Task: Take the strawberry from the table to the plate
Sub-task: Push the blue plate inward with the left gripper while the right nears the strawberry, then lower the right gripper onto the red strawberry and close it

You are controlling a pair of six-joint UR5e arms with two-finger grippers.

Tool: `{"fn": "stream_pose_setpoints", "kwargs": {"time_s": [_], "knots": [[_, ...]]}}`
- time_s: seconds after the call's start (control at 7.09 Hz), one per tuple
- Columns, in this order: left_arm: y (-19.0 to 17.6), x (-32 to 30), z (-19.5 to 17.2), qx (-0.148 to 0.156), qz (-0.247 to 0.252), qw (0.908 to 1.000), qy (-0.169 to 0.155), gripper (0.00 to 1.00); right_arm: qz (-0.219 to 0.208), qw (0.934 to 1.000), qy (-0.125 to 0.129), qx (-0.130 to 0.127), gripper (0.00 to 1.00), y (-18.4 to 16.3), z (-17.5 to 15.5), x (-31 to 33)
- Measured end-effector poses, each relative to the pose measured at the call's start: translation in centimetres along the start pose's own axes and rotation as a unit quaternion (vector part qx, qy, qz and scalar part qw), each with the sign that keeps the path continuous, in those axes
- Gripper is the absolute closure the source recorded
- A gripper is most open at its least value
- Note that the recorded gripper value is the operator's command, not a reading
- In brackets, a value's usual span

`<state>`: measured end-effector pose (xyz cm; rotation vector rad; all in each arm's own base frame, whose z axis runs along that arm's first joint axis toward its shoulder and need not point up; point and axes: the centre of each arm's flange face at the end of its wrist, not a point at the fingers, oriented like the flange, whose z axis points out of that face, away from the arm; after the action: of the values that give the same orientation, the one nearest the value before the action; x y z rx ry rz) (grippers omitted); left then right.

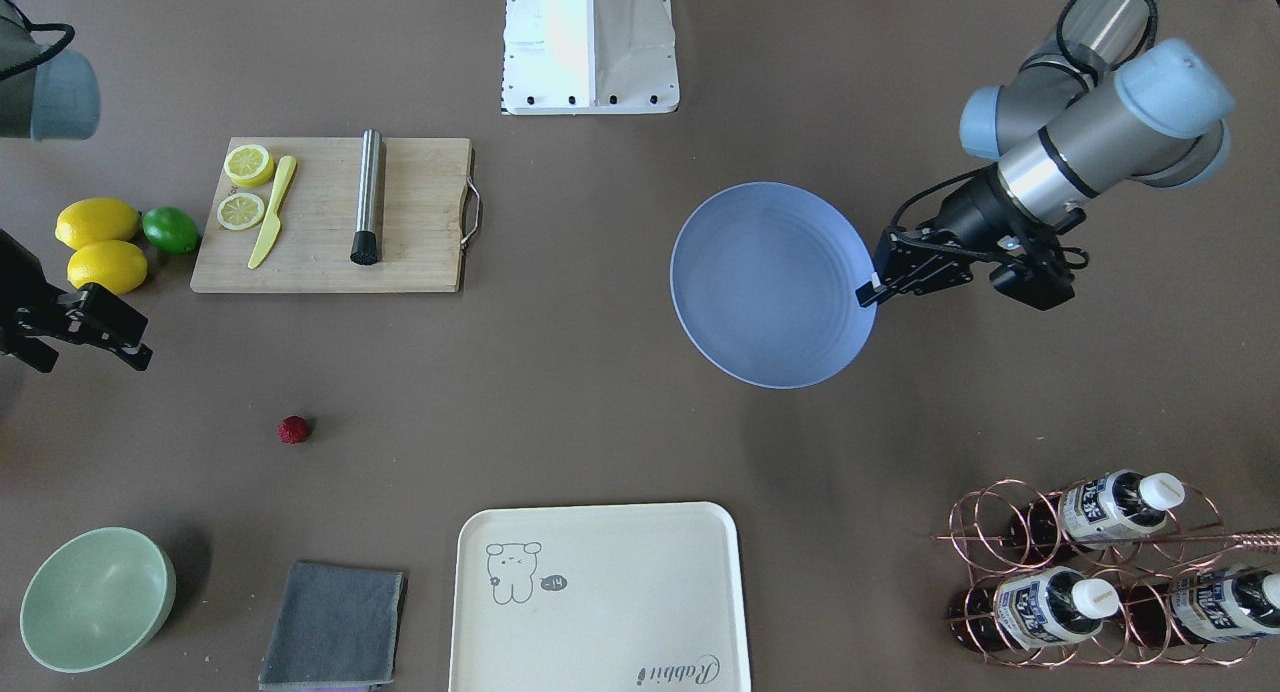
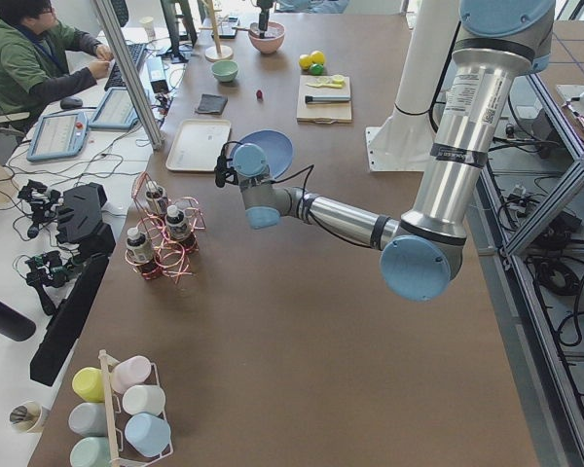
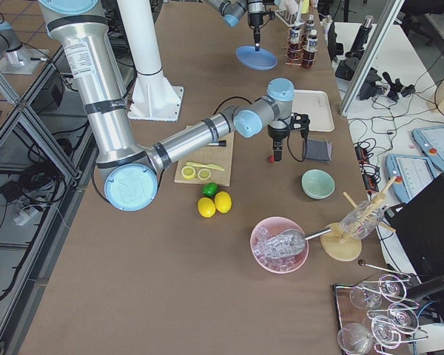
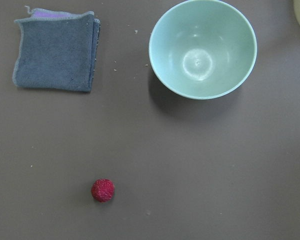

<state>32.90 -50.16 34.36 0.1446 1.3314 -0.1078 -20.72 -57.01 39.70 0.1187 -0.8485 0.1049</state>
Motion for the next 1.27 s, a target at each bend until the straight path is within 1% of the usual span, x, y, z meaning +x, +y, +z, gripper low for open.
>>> {"fn": "stream_pose_setpoints", "kwargs": {"time_s": [0.28,0.56,0.71,0.99,1.27], "knots": [[3.5,7.5,4.8,0.016,0.0,0.9994,-0.03,1.0,-0.011,0.9999,0.004,-0.006,0.0,-0.9,2.4,-3.0],[8.4,12.4,9.9,0.033,-0.003,0.9984,-0.047,1.0,-0.029,0.9996,0.005,-0.003,0.0,-1.9,6.4,-3.7],[11.3,13.3,12.2,0.041,0.003,0.9977,-0.053,1.0,-0.034,0.9994,0.005,-0.003,0.0,-2.0,8.3,-3.3],[16.2,13.9,15.7,0.054,0.018,0.9963,-0.065,1.0,-0.038,0.9992,0.003,-0.01,0.0,-1.4,10.3,-3.6],[18.3,13.2,17.7,0.063,0.024,0.9948,-0.077,1.0,-0.033,0.9994,0.003,-0.012,0.0,-0.6,11.1,-4.7]]}}
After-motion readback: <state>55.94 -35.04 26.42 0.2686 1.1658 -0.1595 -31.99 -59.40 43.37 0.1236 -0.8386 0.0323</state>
